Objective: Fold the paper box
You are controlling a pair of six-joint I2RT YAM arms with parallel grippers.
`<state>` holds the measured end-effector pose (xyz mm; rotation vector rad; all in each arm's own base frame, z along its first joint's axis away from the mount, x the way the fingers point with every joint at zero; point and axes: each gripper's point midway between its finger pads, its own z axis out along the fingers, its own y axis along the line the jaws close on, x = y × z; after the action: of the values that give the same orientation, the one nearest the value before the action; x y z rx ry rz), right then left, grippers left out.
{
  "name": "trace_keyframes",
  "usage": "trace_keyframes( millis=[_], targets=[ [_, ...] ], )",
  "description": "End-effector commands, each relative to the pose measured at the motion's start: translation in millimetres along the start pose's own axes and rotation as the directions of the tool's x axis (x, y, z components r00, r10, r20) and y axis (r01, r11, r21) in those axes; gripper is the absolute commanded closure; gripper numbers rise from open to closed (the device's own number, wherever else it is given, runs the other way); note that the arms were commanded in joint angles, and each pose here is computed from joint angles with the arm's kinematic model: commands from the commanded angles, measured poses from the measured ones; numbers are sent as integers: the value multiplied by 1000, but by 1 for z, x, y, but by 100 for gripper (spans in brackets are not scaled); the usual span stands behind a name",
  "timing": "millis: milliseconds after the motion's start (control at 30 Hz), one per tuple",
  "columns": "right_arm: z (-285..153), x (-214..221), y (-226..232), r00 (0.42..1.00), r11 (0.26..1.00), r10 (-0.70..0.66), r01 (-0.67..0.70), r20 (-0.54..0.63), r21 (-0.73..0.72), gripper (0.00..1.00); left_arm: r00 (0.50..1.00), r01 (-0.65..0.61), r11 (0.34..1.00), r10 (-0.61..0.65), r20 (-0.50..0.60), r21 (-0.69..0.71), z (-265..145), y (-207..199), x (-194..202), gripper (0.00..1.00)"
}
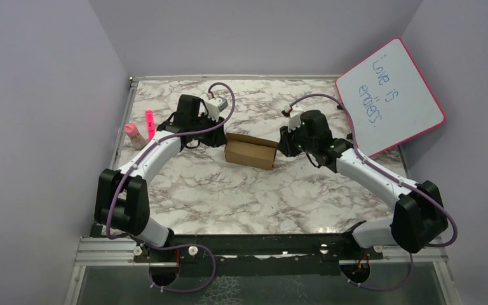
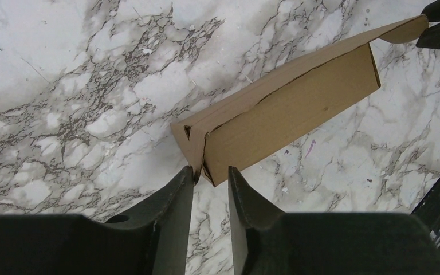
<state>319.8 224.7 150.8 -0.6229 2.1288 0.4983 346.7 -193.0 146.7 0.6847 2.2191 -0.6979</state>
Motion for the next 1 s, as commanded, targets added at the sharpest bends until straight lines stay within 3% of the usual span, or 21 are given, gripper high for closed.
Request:
trace_keyframes(
  millis=[0,300,667,967],
  targets=[
    [4,-15,-4,999,999,-28,27,26,40,75,1000,-11,999,10,19,45,-2,-7,-11,74],
    [6,-15,-7,1000,996,-8,6,21,94,92,998,52,998,-53,34,32,-5,-13,-11,85],
    [14,-17,-4,998,983,55,-57,18,173,93,970,215,977,-213,114,-9,0,-29,-10,90],
    [20,-12,1,992,971,127,-125,3,205,93,962,242,970,-237,134,-26,5,-40,-1,90]
  ],
)
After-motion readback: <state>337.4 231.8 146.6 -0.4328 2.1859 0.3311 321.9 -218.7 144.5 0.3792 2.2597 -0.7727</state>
